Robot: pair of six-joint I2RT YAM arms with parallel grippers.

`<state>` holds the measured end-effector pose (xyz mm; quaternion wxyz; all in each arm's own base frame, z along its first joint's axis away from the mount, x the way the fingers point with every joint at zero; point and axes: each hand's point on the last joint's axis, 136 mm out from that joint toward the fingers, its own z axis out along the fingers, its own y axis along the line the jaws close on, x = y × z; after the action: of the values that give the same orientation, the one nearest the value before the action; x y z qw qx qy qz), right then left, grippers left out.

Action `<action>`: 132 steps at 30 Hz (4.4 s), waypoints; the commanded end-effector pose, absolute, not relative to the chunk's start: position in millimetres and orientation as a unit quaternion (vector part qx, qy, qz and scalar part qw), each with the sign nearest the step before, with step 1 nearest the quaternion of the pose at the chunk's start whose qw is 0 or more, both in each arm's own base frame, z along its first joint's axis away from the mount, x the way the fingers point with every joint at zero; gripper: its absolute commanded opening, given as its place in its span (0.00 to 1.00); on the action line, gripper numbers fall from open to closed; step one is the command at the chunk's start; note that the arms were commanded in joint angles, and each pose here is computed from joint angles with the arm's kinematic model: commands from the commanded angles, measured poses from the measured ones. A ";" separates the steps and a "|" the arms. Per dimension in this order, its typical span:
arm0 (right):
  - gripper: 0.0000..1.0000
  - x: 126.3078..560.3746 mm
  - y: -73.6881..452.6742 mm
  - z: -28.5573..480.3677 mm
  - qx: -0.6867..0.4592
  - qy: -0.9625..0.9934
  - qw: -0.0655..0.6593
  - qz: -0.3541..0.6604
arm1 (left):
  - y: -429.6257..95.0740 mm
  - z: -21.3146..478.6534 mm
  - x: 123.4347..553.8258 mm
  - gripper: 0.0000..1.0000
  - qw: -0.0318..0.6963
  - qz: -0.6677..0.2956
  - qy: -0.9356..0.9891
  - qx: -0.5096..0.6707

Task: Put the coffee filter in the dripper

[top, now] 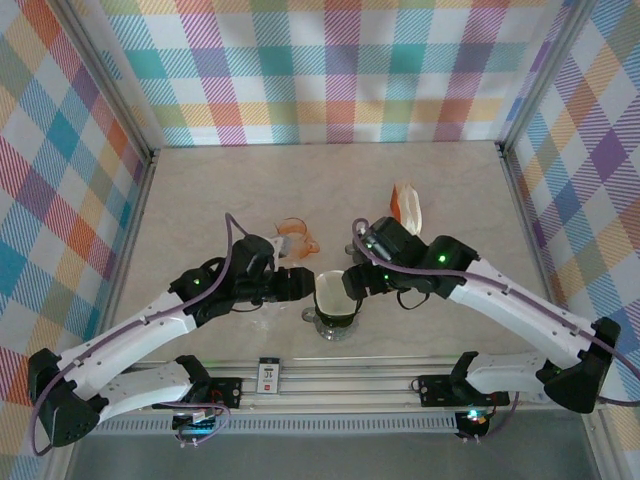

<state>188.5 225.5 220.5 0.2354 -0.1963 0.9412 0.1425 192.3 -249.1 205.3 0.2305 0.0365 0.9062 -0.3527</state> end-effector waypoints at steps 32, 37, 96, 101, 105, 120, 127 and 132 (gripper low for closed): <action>0.87 186.8 257.5 136.2 -0.245 0.958 0.120 0.089 | -266.8 182.9 188.5 0.58 0.193 -0.366 0.909 0.046; 0.87 187.4 256.6 123.8 -0.247 0.959 0.116 0.078 | -267.7 183.8 189.1 0.58 0.194 -0.369 0.908 0.044; 0.88 180.9 246.4 96.7 -0.222 0.968 0.099 0.064 | -269.4 171.5 189.4 0.33 0.180 -0.361 0.914 0.040; 0.89 188.4 248.8 127.3 -0.223 0.962 0.138 0.079 | -270.5 171.4 190.0 0.33 0.180 -0.362 0.914 0.039; 0.89 191.5 248.3 153.2 -0.221 0.956 0.169 0.096 | -270.8 171.8 189.7 0.33 0.181 -0.364 0.913 0.040; 0.89 194.9 236.5 208.8 -0.193 0.930 0.271 0.156 | -271.5 176.8 192.6 0.39 0.189 -0.367 0.910 0.038; 0.89 191.8 235.9 213.9 -0.192 0.924 0.282 0.175 | -271.9 180.7 193.3 0.43 0.194 -0.370 0.908 0.040; 0.89 190.8 234.7 224.0 -0.193 0.912 0.305 0.194 | -271.8 186.2 193.3 0.47 0.199 -0.375 0.905 0.040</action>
<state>191.1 232.0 212.6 0.2820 -0.1936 0.9236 0.1731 195.2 -269.4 178.4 0.1912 0.0355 0.9102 -0.3658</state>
